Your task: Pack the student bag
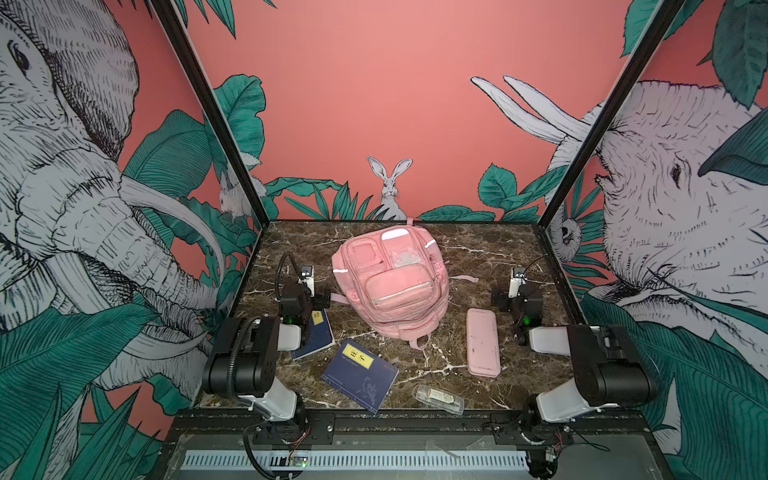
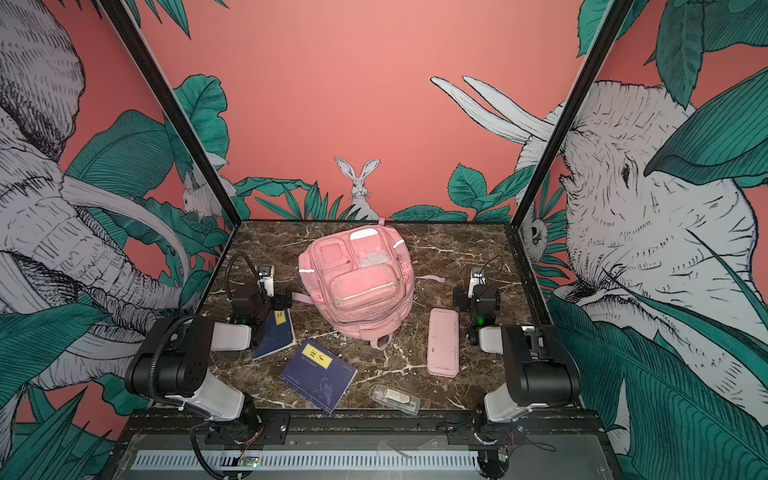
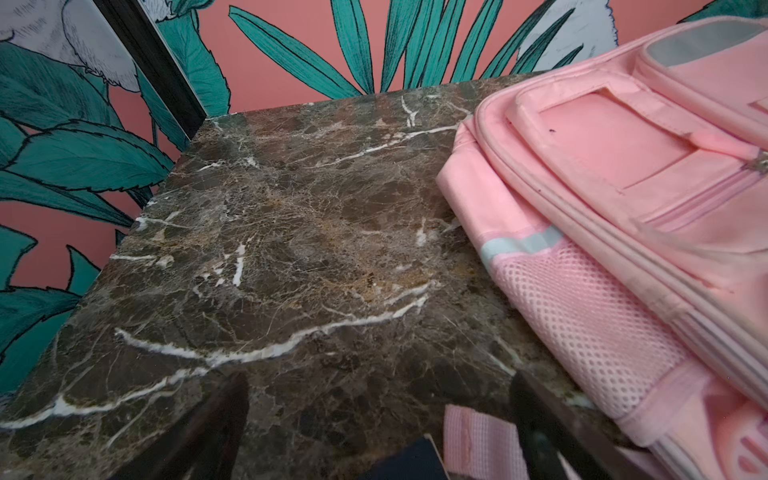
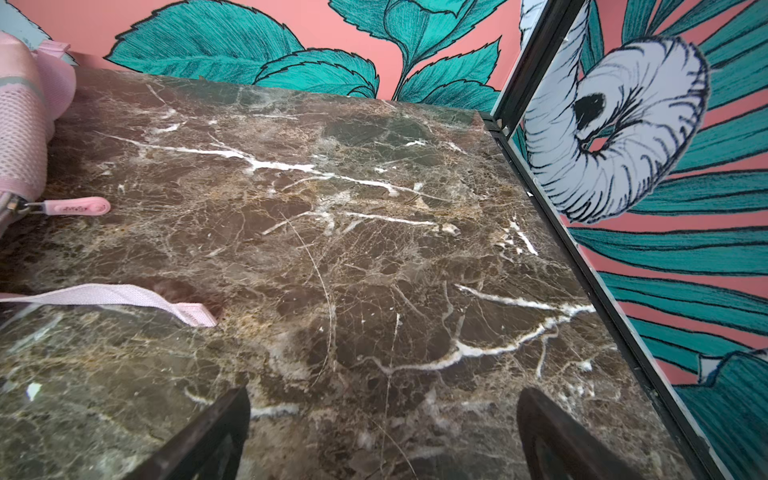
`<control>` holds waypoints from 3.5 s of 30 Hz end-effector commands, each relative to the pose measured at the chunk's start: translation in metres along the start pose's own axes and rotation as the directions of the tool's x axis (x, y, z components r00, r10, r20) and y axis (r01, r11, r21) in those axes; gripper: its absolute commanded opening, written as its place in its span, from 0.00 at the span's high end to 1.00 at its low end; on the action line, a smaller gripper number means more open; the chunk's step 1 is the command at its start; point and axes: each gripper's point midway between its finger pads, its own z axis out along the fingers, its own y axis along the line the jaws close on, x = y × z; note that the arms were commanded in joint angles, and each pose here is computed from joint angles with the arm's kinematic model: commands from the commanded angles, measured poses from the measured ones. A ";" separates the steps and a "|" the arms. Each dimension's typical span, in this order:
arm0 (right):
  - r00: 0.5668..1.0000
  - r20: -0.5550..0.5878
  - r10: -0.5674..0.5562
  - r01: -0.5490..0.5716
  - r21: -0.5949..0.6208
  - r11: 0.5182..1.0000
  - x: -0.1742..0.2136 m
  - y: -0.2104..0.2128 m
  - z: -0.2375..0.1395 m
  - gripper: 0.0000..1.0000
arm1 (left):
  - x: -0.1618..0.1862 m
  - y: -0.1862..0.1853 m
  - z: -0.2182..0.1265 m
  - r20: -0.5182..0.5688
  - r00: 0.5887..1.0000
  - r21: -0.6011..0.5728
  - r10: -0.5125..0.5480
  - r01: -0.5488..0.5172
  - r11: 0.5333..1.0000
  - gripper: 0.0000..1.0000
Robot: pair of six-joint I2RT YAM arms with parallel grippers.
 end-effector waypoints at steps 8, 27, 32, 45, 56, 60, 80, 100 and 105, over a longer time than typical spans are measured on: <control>0.999 0.037 0.011 -0.011 0.010 1.000 -0.009 -0.001 0.000 0.02 | -0.011 0.001 -0.001 0.026 1.000 -0.004 0.007 -0.007 1.000 0.02; 0.999 0.038 0.009 -0.010 0.007 1.000 -0.010 0.000 0.000 0.02 | -0.012 0.001 -0.001 0.024 1.000 -0.005 0.005 -0.005 1.000 0.02; 0.999 0.036 0.009 -0.009 0.007 1.000 -0.009 0.000 0.000 0.02 | -0.011 0.001 -0.001 0.023 1.000 -0.003 0.004 -0.004 1.000 0.02; 1.000 -0.011 0.011 -0.009 0.135 0.991 -0.044 -0.020 -0.019 0.02 | -0.047 0.030 -0.046 0.057 0.998 -0.254 -0.020 0.034 0.967 0.02; 0.892 -0.371 0.259 -0.171 0.255 0.952 -0.054 -0.011 -0.033 0.02 | -0.106 -0.038 -0.078 0.013 0.961 0.062 -0.275 0.273 0.960 0.02; 0.884 -0.409 0.227 -0.257 -0.019 0.966 -0.056 0.041 -0.036 0.02 | -0.102 -0.054 -0.086 -0.071 0.941 0.109 -0.330 0.336 0.936 0.02; 0.735 -0.665 0.134 -0.474 -0.363 0.802 -0.033 0.187 -0.025 0.15 | -0.003 -0.157 -0.109 -0.518 0.824 0.279 -0.230 0.417 0.865 0.06; 0.680 -0.728 0.088 -0.459 -0.329 0.825 -0.003 0.213 -0.015 0.46 | 0.048 -0.191 -0.099 -0.682 0.713 0.269 -0.164 0.453 0.850 0.08; 0.671 -0.737 0.081 -0.456 -0.325 0.828 0.007 0.211 -0.019 0.58 | 0.047 -0.197 -0.089 -0.683 0.714 0.278 -0.155 0.450 0.849 0.12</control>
